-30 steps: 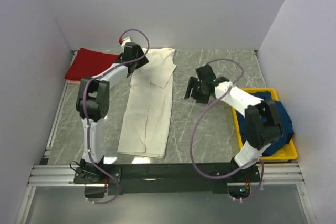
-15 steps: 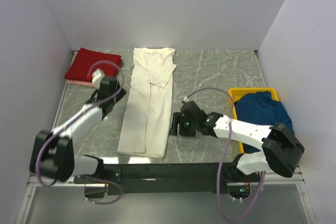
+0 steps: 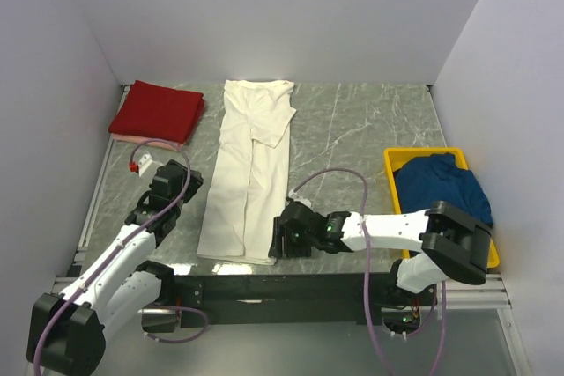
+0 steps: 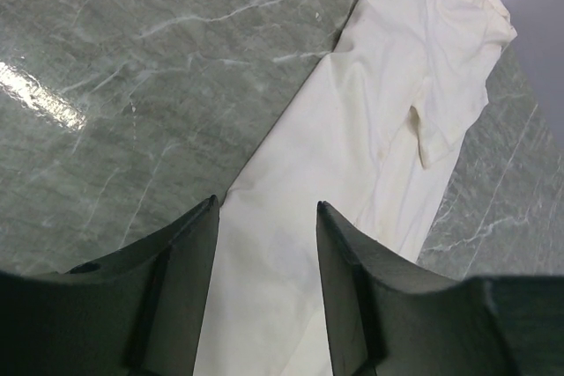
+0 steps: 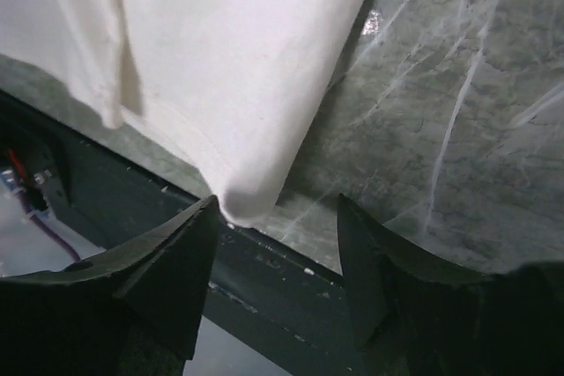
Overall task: Fold and stack the t-shirts
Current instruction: Fold the tshirt
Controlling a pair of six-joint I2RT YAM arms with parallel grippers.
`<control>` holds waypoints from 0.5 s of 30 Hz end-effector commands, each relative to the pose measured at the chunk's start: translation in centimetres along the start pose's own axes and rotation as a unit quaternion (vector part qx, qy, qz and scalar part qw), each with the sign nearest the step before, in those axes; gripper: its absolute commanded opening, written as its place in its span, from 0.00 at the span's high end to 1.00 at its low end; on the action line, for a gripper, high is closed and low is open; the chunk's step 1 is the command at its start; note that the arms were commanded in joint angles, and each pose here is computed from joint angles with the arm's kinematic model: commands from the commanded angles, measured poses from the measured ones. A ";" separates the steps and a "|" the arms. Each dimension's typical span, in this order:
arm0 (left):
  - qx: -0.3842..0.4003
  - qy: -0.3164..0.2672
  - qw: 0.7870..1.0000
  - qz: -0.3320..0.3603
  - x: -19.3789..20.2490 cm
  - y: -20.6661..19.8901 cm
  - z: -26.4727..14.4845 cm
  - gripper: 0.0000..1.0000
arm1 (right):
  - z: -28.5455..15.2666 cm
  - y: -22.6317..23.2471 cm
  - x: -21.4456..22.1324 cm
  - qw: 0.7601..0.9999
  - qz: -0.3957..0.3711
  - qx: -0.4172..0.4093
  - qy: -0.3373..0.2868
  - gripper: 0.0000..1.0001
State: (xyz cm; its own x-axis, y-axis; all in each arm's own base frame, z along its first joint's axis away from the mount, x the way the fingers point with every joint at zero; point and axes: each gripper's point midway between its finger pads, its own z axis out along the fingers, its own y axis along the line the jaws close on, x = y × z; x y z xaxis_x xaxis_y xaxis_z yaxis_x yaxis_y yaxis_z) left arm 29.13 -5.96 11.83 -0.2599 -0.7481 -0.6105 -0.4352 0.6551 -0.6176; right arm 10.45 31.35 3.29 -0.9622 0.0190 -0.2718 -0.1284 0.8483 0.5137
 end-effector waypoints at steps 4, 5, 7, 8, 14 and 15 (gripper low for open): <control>0.011 0.008 1.000 0.001 0.6 -0.2 -0.2 0.48 | 0.8 1.2 -1.1 0.999 0.013 0.009 -0.028 0.41; 0.012 0.011 1.000 0.001 0.7 -0.3 -0.2 0.48 | 0.8 1.2 -1.3 0.999 0.012 0.008 -0.032 0.42; 0.012 0.016 1.000 0.004 1.1 -0.3 -0.2 0.48 | 0.8 1.3 -1.2 0.999 0.011 0.009 -0.030 0.45; 0.011 0.018 1.000 0.006 1.2 -0.2 -0.2 0.48 | 0.8 1.4 -1.3 0.999 0.010 0.009 -0.030 0.48; 0.008 0.025 1.000 0.014 2.0 0.2 -0.1 0.48 | 1.4 1.3 -0.8 1.000 -0.006 0.020 -0.017 0.69; 0.009 0.027 0.999 0.016 2.2 0.2 -0.1 0.48 | 1.5 1.0 -0.6 1.000 -0.007 0.022 -0.012 0.77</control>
State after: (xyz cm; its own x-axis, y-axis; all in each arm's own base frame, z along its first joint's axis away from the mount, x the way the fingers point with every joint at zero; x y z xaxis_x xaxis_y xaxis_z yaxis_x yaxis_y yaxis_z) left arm 28.35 -7.11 10.50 -0.3132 -0.7318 -0.6053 -0.4223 0.6782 -0.6015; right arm 11.02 32.52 2.64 -0.9585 0.0249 -0.2840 -0.1199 0.8686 0.4808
